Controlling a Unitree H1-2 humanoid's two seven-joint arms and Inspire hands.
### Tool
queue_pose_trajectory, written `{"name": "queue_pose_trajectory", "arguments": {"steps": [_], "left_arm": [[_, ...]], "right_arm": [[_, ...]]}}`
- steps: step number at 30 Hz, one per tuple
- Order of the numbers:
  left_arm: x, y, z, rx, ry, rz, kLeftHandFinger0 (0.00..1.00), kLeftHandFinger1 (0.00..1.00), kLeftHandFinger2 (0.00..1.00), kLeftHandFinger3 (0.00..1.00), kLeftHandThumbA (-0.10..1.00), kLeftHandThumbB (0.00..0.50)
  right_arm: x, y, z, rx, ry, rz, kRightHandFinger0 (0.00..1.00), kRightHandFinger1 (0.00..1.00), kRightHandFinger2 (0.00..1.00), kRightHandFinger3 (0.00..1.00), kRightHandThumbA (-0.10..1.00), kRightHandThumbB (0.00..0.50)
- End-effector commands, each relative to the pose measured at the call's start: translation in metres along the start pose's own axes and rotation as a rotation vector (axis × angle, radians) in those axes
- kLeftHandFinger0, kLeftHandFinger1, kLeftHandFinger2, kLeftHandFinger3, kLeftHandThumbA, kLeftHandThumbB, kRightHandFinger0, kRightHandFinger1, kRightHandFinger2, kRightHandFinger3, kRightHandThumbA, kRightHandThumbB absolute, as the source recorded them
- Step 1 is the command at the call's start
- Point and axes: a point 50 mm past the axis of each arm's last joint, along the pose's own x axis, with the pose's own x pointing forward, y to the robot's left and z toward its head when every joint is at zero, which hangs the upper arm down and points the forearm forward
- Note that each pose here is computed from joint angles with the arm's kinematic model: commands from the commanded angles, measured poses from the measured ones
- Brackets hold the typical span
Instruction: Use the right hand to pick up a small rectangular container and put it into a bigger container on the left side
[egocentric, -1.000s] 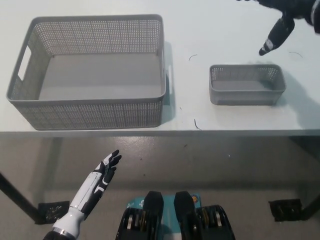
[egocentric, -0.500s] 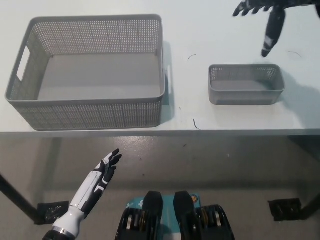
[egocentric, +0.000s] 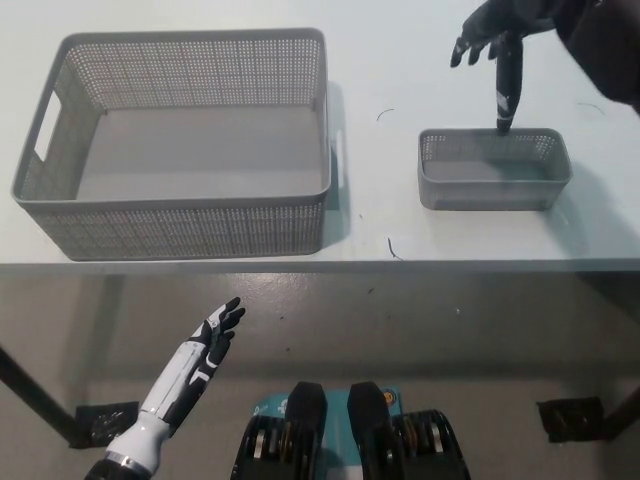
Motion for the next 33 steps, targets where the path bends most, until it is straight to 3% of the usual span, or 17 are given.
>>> {"name": "queue_pose_trajectory", "arguments": {"steps": [1,11,16,33], "left_arm": [[0.007,0.008,0.011,0.021,-0.066,0.000,1.00,1.00,1.00,1.00,1.00,0.306],[0.006,0.007,0.010,0.023,-0.068,-0.007,1.00,1.00,1.00,1.00,1.00,0.298],[0.006,0.007,0.009,0.021,-0.061,-0.006,1.00,1.00,1.00,1.00,1.00,0.303],[0.008,0.007,0.012,0.024,-0.071,-0.008,1.00,1.00,1.00,1.00,1.00,0.312]], "right_arm": [[-0.024,-0.036,0.000,-0.019,0.039,-0.135,1.00,1.00,1.00,1.00,1.00,0.430],[0.002,-0.024,-0.007,-0.012,0.055,-0.203,1.00,1.00,1.00,1.00,1.00,0.418],[0.011,-0.017,-0.004,0.023,0.027,-0.187,1.00,1.00,1.00,1.00,1.00,0.361],[0.031,-0.002,0.003,0.080,0.029,-0.207,1.00,1.00,1.00,1.00,1.00,0.420]]}}
